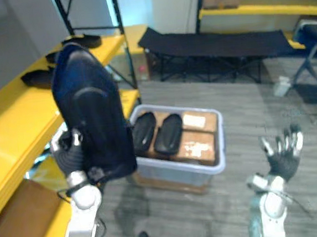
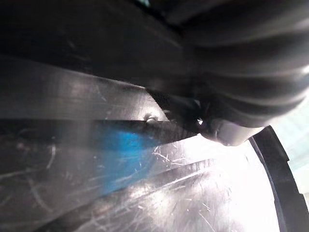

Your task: Walk over and take plastic housings, then place them on the shelf

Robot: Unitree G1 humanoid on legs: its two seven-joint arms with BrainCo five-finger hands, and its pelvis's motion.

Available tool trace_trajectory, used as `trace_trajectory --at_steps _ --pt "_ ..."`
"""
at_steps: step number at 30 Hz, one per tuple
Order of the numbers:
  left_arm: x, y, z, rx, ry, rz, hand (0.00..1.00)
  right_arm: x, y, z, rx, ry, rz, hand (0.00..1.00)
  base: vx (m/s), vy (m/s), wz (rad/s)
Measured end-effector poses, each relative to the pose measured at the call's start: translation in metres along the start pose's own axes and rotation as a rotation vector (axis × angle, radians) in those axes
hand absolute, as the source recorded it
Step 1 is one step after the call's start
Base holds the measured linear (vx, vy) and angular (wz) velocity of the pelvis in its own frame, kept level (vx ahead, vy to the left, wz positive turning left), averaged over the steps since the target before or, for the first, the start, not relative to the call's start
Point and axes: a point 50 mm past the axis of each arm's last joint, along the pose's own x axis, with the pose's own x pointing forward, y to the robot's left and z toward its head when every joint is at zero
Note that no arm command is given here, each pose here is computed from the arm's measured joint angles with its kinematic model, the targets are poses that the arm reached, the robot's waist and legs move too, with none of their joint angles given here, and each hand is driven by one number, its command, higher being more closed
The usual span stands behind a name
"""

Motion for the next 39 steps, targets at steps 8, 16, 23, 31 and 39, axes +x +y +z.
trace_trajectory --at_steps 8,16,23,31,39 --pt "-0.005 0.007 0.018 -0.101 -0.079 -0.039 1.00 -0.012 -0.002 -0.019 -0.086 0.064 -0.035 0.00 0.04 -0.010 0.02" --pt "-0.004 0.007 0.025 -0.162 -0.091 -0.025 1.00 -0.012 0.010 -0.019 -0.094 0.055 -0.008 0.00 0.00 -0.001 0.00" --pt "-0.004 0.008 0.026 -0.162 -0.094 -0.017 1.00 -0.009 0.016 -0.013 -0.079 0.037 0.009 0.00 0.00 0.000 0.01" --pt "0.025 0.006 0.039 -0.185 -0.242 0.071 1.00 0.022 0.055 0.016 0.015 -0.108 0.045 0.00 -0.12 -0.021 0.14" --pt "0.027 0.011 0.043 -0.155 -0.313 0.131 1.00 0.022 0.053 0.020 0.005 -0.143 0.063 0.00 0.00 -0.003 0.01"
